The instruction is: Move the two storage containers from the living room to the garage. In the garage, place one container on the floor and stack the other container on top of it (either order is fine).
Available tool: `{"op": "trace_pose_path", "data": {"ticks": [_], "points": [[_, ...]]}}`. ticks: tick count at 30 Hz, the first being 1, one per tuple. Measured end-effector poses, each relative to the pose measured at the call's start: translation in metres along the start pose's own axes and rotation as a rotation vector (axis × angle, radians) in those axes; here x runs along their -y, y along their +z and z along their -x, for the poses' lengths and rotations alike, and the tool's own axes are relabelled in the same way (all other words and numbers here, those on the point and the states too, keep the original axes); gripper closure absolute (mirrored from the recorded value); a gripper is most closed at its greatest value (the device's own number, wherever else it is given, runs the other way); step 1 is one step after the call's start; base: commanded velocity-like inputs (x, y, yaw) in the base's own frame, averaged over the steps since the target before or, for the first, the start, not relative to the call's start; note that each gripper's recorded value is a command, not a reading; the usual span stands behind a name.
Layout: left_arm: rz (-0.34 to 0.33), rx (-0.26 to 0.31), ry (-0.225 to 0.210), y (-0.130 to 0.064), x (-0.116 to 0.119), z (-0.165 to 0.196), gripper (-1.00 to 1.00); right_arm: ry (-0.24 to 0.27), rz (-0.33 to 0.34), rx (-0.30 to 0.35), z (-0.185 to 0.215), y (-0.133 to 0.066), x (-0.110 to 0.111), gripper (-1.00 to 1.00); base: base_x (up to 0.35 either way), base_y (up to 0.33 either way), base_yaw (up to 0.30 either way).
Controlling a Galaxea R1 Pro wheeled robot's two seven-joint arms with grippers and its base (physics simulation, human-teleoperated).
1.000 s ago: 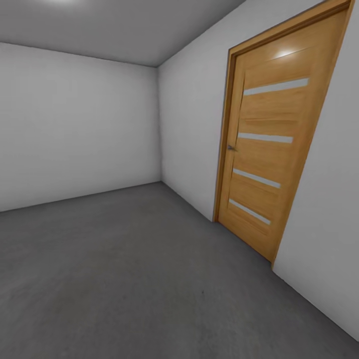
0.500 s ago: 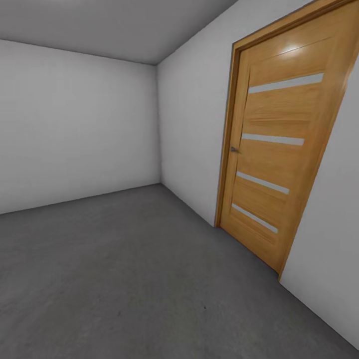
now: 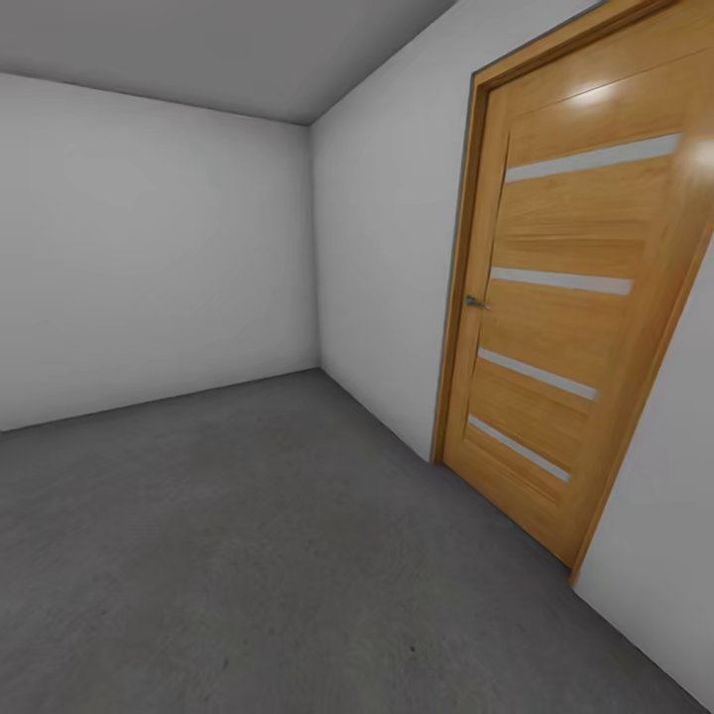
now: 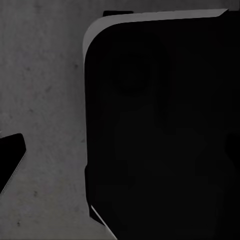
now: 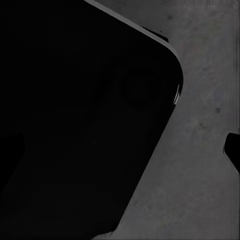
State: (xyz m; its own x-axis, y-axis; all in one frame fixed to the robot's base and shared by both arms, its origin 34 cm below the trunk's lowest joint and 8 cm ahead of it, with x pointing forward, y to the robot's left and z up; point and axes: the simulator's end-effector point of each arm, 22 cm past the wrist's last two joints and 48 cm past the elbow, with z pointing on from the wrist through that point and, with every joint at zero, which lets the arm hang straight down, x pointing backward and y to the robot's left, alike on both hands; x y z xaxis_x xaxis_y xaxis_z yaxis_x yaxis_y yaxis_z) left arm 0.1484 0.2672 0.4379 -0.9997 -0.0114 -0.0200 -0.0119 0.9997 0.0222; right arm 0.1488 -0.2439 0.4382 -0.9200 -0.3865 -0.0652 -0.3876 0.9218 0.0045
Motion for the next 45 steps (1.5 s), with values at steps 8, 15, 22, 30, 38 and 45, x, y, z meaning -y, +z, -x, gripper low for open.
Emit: {"op": "trace_pose_path", "data": {"ticks": [8, 15, 22, 30, 38, 45], "points": [[0.0, 0.0, 0.0, 0.0, -0.0003, 0.0, -1.0, 0.0, 0.0, 0.0, 0.0, 0.0, -0.0001, -1.0, 0.323, 0.0, 0.0], [0.0, 0.0, 0.001, 0.0, -0.0003, 0.0, -1.0, 0.0, 0.0, 0.0, 0.0001, 0.0, -0.0001, -1.0, 0.323, 0.0, 0.0], [0.0, 0.0, 0.001, 0.0, -0.0003, 0.0, -1.0, 0.0, 0.0, 0.0, 0.0, 0.0, -0.0001, -1.0, 0.323, 0.0, 0.0], [0.0, 0.0, 0.001, 0.0, -0.0003, 0.0, -1.0, 0.0, 0.0, 0.0, 0.0001, 0.0, -0.0001, -1.0, 0.322, 0.0, 0.0], [0.003, 0.0, 0.0, 0.0, -0.0023, 0.0, -1.0, 0.0, -0.001, 0.0, -0.0002, 0.0, 0.0004, -1.0, 0.323, 0.0, 0.0], [0.003, 0.0, 0.0, 0.0, -0.0027, 0.0, -1.0, 0.001, -0.001, -0.001, -0.0004, 0.0, 0.001, -1.0, 0.323, 0.0, 0.0]]}}
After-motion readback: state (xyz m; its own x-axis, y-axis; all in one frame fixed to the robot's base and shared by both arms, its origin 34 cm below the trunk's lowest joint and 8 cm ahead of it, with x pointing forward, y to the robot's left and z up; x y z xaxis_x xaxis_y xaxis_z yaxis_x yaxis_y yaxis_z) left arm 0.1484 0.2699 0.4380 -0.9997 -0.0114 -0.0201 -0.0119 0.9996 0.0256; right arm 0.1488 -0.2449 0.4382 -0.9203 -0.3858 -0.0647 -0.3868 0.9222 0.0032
